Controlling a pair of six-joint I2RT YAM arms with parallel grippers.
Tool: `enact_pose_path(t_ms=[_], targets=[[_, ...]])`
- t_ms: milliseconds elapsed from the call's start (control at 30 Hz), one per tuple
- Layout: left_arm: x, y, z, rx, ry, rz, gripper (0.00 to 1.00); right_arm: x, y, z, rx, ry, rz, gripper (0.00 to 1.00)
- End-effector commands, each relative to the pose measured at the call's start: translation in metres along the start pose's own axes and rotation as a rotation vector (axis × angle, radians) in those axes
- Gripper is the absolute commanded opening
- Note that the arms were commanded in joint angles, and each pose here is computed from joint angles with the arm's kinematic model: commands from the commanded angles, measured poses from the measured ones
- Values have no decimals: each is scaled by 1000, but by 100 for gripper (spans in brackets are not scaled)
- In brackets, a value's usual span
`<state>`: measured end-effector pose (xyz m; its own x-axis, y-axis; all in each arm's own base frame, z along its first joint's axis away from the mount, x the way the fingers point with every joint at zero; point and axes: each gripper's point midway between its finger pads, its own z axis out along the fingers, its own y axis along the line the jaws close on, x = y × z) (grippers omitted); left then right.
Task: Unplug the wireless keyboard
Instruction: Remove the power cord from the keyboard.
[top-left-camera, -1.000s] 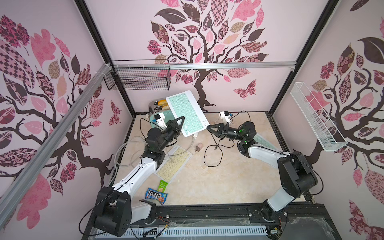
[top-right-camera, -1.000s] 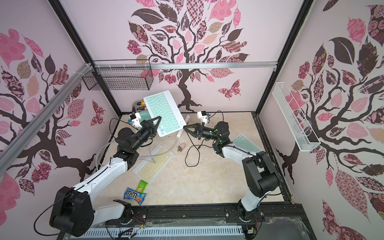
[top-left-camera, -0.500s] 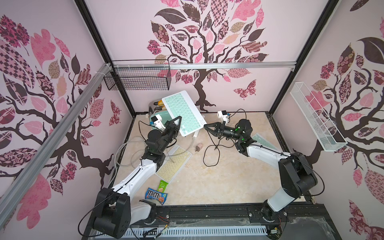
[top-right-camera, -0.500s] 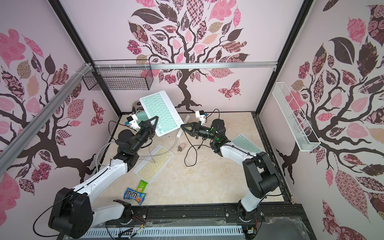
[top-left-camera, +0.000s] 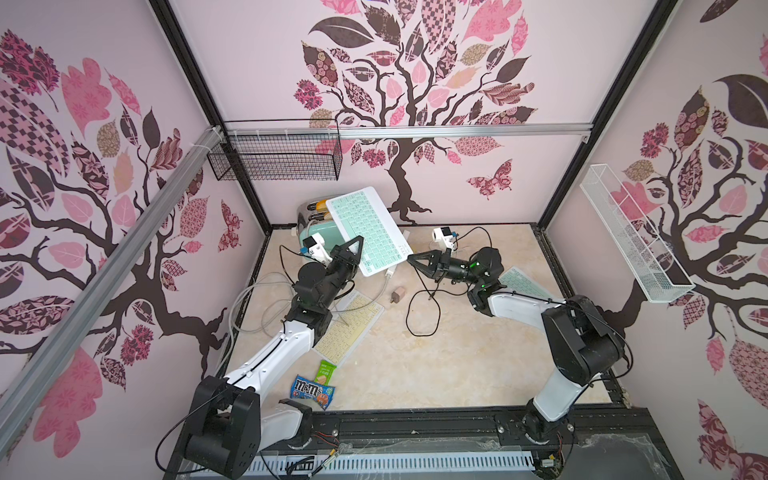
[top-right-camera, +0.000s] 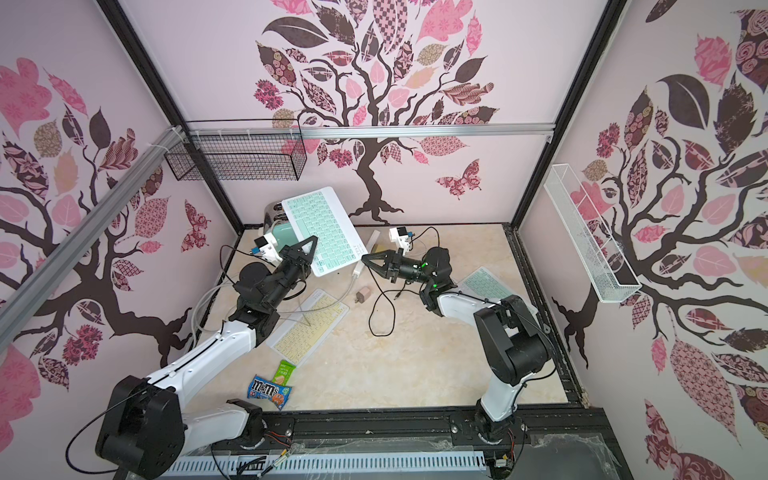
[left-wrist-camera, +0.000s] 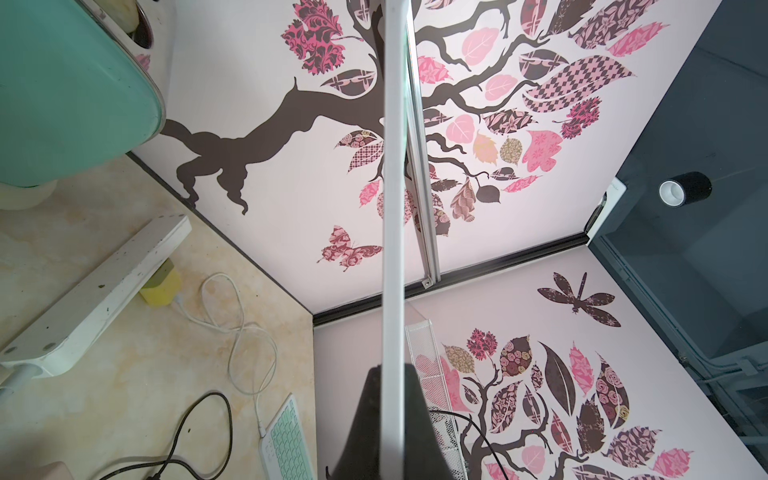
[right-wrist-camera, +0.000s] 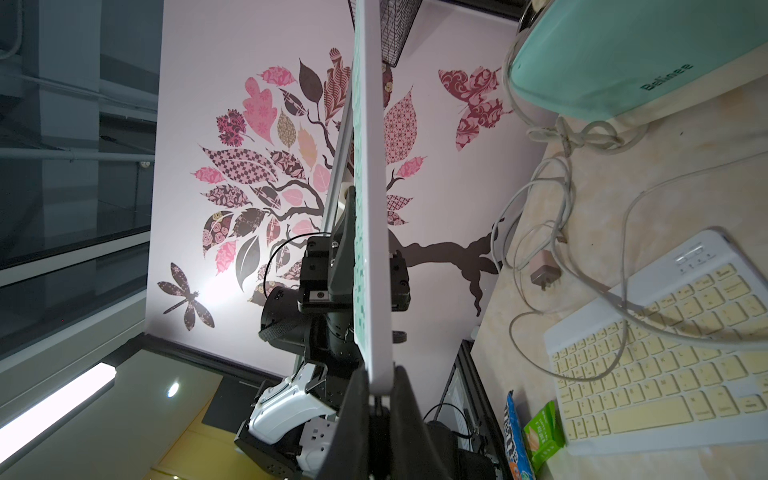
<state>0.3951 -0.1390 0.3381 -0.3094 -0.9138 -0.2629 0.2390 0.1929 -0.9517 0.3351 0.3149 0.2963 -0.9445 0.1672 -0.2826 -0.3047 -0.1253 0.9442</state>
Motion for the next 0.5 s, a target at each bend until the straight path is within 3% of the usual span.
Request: enact_pose_path(t_ms=[0,133,267,333,467], targets=[[-83,-50,-20,132,-371,7,0,28,9,-9,-33,151,-7,0],[-83,-52,-20,135,-368,5,0,25,1,-19,20,138,-11,0],[-81,-53,-17,139,-350,4,0,34,-12,-28,165,141,-53,0],[-79,-54,-19,142,-344,6,0,34,-21,-41,308,103,-100,0],[-67,-47,-21,114,-279,26,0,28,-61,-99,784,-8,-214,0]])
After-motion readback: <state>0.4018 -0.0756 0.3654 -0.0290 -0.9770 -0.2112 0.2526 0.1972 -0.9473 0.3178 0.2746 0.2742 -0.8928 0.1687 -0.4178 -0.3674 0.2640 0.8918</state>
